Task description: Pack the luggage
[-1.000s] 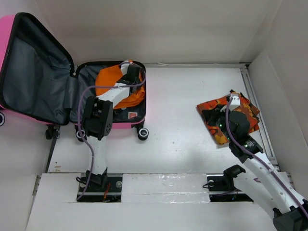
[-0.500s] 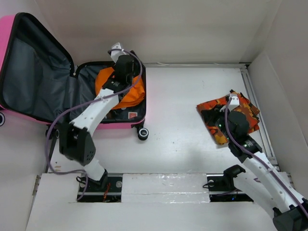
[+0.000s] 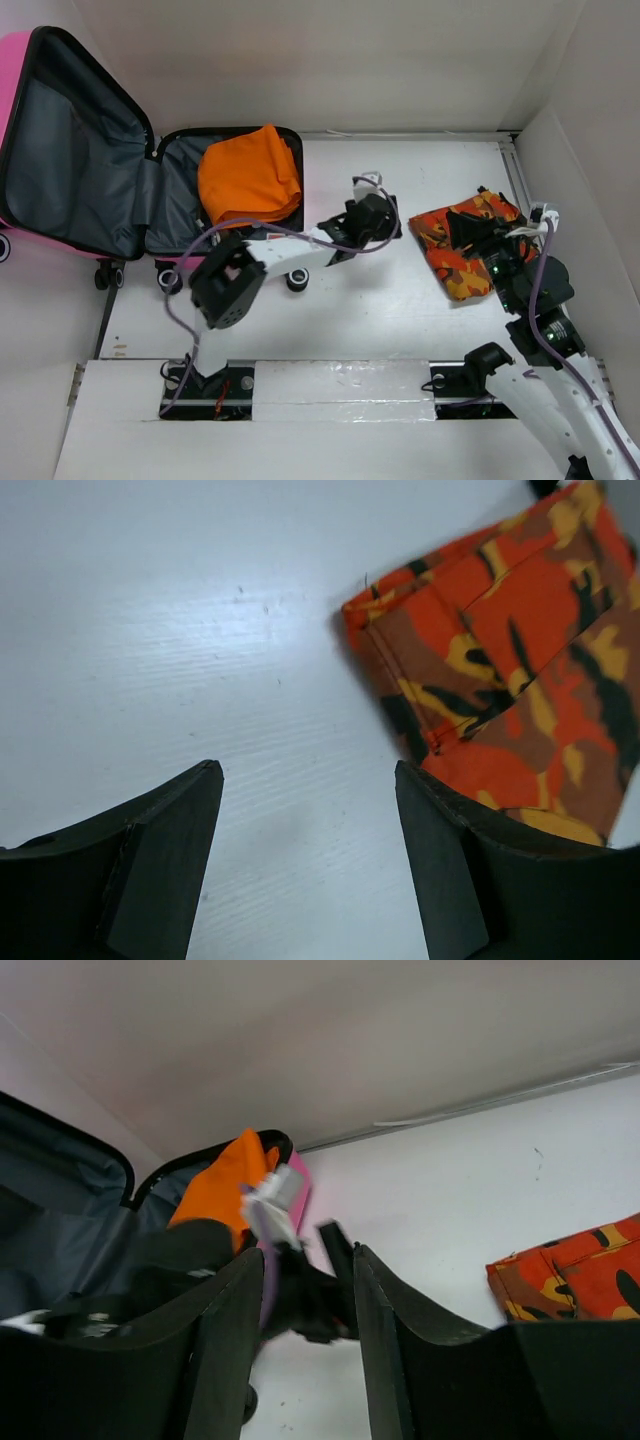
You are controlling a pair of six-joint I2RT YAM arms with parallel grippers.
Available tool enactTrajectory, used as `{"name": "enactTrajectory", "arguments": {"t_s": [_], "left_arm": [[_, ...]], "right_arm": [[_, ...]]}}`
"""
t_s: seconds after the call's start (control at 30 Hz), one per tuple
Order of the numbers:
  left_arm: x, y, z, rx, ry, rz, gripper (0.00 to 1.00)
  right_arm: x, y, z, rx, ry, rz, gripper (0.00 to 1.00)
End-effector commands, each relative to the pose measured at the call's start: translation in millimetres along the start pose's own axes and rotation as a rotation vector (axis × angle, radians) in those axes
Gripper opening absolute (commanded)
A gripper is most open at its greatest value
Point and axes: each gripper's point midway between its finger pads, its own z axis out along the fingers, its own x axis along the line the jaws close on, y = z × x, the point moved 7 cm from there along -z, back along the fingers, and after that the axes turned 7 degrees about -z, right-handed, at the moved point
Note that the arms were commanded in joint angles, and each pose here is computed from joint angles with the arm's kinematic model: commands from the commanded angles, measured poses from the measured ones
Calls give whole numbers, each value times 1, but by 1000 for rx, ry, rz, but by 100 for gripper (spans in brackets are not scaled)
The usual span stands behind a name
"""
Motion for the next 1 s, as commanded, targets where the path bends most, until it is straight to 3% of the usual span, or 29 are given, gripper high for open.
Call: {"name": "enactTrajectory", "arguments": {"t_s": [0.0,0.17,0.47,0.57,0.6,0.63,0.67,0.77,0.83,0.87,0.93,0.97], "left_arm": [[-40,-9,15,41,-95,-23,66],[-39,-59,65,159,-69,-4,66],[-44,-88,119,187,-47,-39,59],[-41,-96,131,193,-38,-45,39],[-41,-96,132,186,-33,-45,29],[-37,-99,134,184,-19,-50,6],[-36,-98,135,172,-10,-49,0],[-33,-64,120,103,-7,-76,0],[-7,-61,109,74,31,-72,0],[-8,-33,95,12,25,-97,0],[23,-33,82,9,80,-85,0],[23,-12,67,-42,88,-100,0]], "right_arm": [[3,11,-3,-14,-7,4,47],[0,0,-3,20,-7,-2,47],[1,-6,3,53,0,-7,47],[1,-10,5,64,7,-8,47],[2,-9,6,56,11,-6,47],[2,-9,6,56,11,-15,47],[0,-12,6,64,8,-17,47],[-1,-16,6,73,5,-18,47],[-3,-22,9,93,-2,-34,47],[-4,-24,10,101,-5,-36,47],[-5,-28,13,107,-8,-28,47],[-4,-31,13,112,6,-27,47]]}}
